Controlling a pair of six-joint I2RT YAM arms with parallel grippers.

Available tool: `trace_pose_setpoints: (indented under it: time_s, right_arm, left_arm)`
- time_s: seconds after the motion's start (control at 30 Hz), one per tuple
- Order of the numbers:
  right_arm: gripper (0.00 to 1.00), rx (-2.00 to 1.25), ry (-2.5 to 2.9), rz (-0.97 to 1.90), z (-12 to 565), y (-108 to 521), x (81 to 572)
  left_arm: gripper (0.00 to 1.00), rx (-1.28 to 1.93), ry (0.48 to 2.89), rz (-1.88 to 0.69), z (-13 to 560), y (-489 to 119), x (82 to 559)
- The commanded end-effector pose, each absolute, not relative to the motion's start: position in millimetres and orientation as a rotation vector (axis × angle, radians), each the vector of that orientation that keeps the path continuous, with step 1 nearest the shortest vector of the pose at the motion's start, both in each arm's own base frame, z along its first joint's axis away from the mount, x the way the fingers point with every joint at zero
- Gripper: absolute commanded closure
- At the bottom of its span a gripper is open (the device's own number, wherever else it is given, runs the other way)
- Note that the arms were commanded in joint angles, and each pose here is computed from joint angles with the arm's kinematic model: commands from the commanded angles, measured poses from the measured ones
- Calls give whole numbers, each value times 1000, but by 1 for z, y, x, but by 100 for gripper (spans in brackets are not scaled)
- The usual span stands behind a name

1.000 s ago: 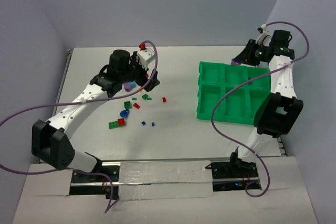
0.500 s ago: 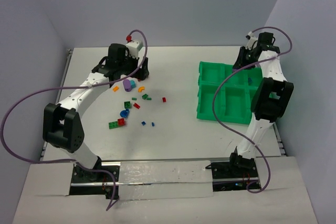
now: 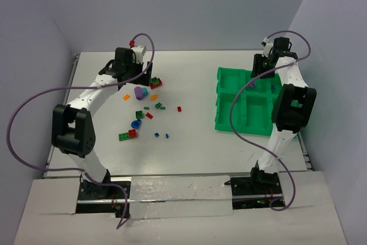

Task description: Sort the legos into containers by color

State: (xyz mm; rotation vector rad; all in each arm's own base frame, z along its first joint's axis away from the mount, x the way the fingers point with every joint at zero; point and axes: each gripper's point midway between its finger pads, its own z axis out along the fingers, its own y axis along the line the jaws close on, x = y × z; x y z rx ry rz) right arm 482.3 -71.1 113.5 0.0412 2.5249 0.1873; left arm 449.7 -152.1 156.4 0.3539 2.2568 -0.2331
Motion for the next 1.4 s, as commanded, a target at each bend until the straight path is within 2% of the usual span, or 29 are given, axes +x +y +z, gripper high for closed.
trace_pose_setpoints:
  time_s: [0.0, 0.13, 0.2, 0.53, 0.87, 1.13, 1.37]
  right_arm:
    - [31, 32, 2501, 157, 118, -74, 484]
    - [17, 25, 2493, 173, 127, -70, 481]
    - [0, 17, 2480, 192, 139, -66, 479]
    - [0, -24, 2356, 388, 213, -31, 468]
    - [0, -52, 2321, 441, 241, -17, 461]
    - [0, -71, 2310, 501, 249, -5, 459]
    - [0, -106, 2301, 539, 255, 12, 455]
  left_arm:
    - [1, 490, 2253, -184, 149, -137, 448]
    - [1, 796, 2196, -274, 137, -141, 438]
    - [1, 991, 2155, -345, 126, -137, 435]
    - [1, 1325, 2026, -352, 79, -110, 463]
    - [1, 1359, 2012, -473, 51, -122, 466]
    - [9, 1386, 2015, -477, 40, -121, 462]
    - [29, 1399, 2023, -489, 38, -121, 462]
